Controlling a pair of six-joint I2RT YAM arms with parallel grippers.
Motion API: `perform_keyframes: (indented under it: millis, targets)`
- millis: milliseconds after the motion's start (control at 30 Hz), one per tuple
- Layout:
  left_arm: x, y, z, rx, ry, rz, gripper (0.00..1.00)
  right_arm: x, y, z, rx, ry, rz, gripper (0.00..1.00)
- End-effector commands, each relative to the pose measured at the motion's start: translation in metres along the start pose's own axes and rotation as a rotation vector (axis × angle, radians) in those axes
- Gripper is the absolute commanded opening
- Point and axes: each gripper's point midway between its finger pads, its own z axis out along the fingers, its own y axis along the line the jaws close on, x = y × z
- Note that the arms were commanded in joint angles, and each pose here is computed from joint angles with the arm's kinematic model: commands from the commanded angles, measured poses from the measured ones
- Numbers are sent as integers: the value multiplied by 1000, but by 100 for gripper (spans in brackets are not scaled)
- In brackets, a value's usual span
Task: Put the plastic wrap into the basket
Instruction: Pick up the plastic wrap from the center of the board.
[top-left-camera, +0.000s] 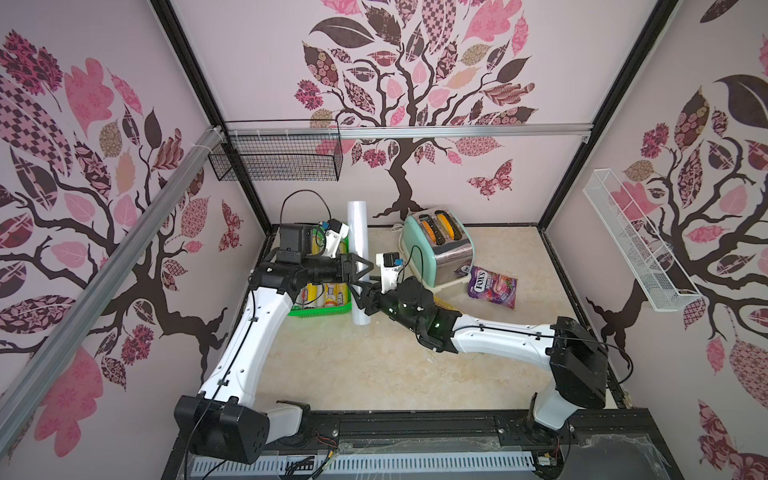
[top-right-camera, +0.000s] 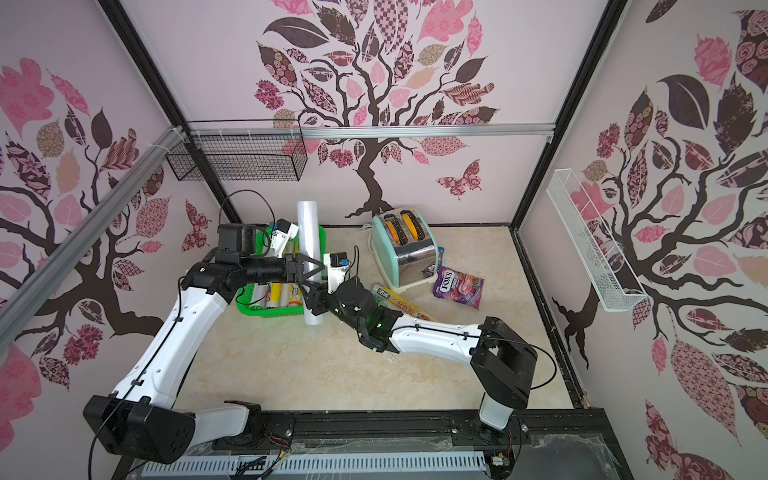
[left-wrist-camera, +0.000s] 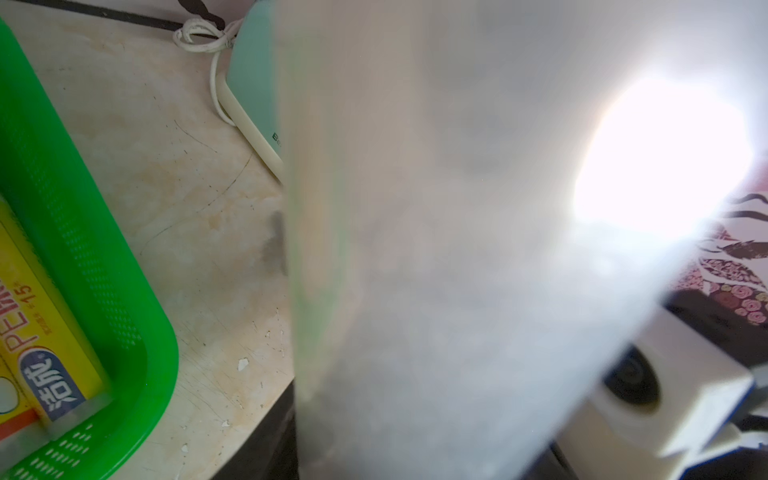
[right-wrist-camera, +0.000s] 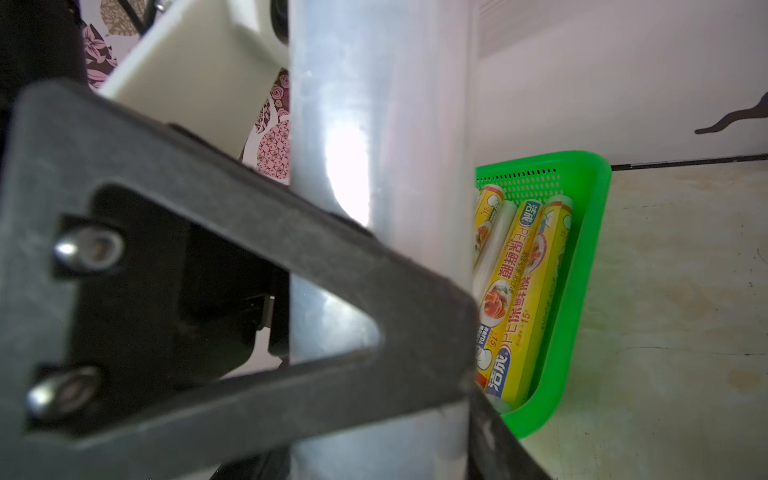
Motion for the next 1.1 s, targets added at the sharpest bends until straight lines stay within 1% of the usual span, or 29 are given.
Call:
perform_keyframes:
  millis: [0, 133, 300, 467, 567, 700, 833, 967, 1067]
  targets:
    - [4, -3, 0, 9, 14, -17, 49, -42, 37, -1, -101, -106, -24, 39]
    - [5, -5, -3, 8, 20, -2, 48, -39, 39, -4, -103, -69, -21, 53]
    - [1, 0, -6, -17, 5, -6, 47, -34, 37, -7, -100, -39, -35, 68]
    - [1, 12, -6, -64, -2, -7, 46, -27, 39, -23, -130, -1, -64, 85]
    - [0, 22, -5, -105, 1, -6, 47, -25, 33, -38, -105, 35, -95, 94]
    - [-1, 39, -7, -195, 5, 24, 47, -18, 27, -62, -101, 73, -196, 97]
    - [-7, 59, -8, -299, 11, 47, 47, -7, 18, -89, -80, 170, -311, 99]
    - [-9, 79, -12, -408, 27, 63, 47, 3, 8, -113, -72, 228, -388, 99]
    - [-14, 94, -17, -495, 40, 77, 47, 10, -4, -129, -34, 282, -425, 99]
